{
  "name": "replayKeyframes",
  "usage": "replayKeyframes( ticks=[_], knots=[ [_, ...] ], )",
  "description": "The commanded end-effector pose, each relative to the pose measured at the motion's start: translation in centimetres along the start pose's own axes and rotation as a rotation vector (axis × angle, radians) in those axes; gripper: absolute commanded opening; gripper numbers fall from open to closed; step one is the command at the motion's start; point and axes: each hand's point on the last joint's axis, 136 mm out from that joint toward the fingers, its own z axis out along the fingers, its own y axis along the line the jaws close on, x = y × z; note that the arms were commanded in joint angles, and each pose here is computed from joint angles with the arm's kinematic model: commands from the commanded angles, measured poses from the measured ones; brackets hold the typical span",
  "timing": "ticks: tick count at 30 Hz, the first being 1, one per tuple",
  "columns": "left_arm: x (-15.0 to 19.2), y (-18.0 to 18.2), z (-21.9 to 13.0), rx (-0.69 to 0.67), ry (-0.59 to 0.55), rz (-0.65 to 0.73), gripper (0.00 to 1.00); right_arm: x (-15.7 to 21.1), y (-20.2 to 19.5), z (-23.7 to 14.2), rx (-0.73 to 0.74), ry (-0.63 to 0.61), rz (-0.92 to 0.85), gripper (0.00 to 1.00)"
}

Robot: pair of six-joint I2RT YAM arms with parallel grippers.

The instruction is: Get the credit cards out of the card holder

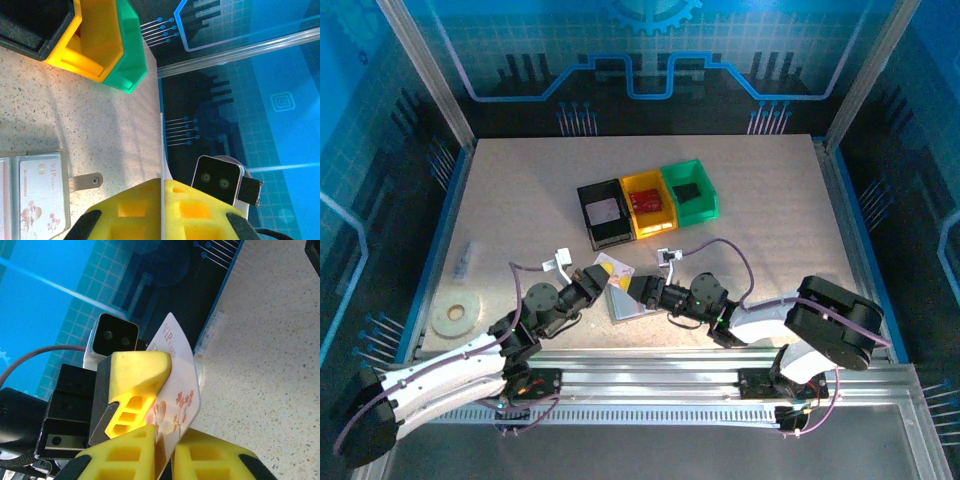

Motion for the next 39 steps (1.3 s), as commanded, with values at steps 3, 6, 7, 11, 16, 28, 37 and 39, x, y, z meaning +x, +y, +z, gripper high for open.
replayKeyframes(
  ticks=[3,6,7,11,16,28,37,39],
  knots=[
    [1.3,1.1,-0.2,-0.016,0.049,0.001,0.00,-2.1,2.1,-0.2,-0.082,-0.096,-0.026,0.09],
    [1.4,0.9,-0.2,-0.009,0.054,0.005,0.18,-2.1,1.8,-0.3,-0.066,-0.095,-0.023,0.01],
    [1.4,0.9,-0.2,-0.006,0.057,0.006,0.26,-2.1,1.7,-0.4,-0.062,-0.092,-0.022,0.00],
    [1.7,0.1,-0.5,-0.006,0.086,0.055,0.49,-2.6,1.0,-0.9,-0.045,-0.093,-0.005,0.00],
    [2.2,0.1,-2.0,-0.064,0.185,0.201,0.55,-3.6,-0.1,-2.5,0.001,-0.062,-0.001,0.00],
    [1.7,-1.0,-3.7,-0.048,0.404,0.218,0.60,-3.4,0.5,-6.6,0.072,0.300,-0.106,0.00],
    [3.6,-5.2,-3.5,0.136,0.571,0.219,0.58,-2.3,2.1,-8.1,-0.042,0.427,-0.076,0.00],
    [3.9,-5.2,-3.6,0.144,0.591,0.214,0.56,-2.1,2.7,-8.1,-0.079,0.440,-0.075,0.00]
  ],
)
